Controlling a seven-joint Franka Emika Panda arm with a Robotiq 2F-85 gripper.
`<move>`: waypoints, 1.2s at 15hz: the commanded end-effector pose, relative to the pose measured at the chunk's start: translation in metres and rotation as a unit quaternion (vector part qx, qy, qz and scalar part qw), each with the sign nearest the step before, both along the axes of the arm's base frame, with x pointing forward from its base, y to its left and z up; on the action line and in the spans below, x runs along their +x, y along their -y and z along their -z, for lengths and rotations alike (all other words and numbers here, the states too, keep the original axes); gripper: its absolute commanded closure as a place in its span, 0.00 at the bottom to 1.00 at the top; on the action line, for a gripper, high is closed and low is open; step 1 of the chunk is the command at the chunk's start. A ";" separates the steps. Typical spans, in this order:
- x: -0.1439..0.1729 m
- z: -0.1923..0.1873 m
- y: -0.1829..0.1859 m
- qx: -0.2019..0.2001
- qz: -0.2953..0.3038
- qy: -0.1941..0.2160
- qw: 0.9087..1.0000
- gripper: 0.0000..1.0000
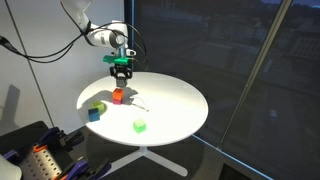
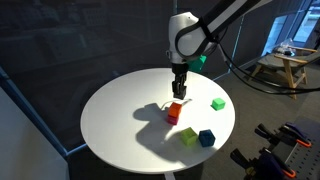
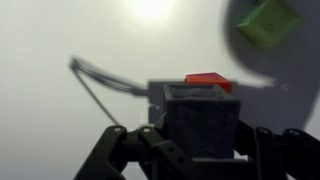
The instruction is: Put the grey block on the stack of blocks
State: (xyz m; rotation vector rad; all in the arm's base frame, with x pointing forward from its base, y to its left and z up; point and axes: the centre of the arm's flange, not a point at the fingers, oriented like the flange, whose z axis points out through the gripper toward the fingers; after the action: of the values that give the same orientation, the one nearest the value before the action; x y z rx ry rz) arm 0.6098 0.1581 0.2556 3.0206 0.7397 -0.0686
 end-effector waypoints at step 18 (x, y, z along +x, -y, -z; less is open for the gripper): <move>-0.002 -0.001 -0.016 0.003 -0.014 0.005 1.000 0.77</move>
State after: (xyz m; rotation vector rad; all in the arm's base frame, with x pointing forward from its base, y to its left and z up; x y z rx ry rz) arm 0.6064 0.1691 0.2513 3.0143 0.7674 -0.0748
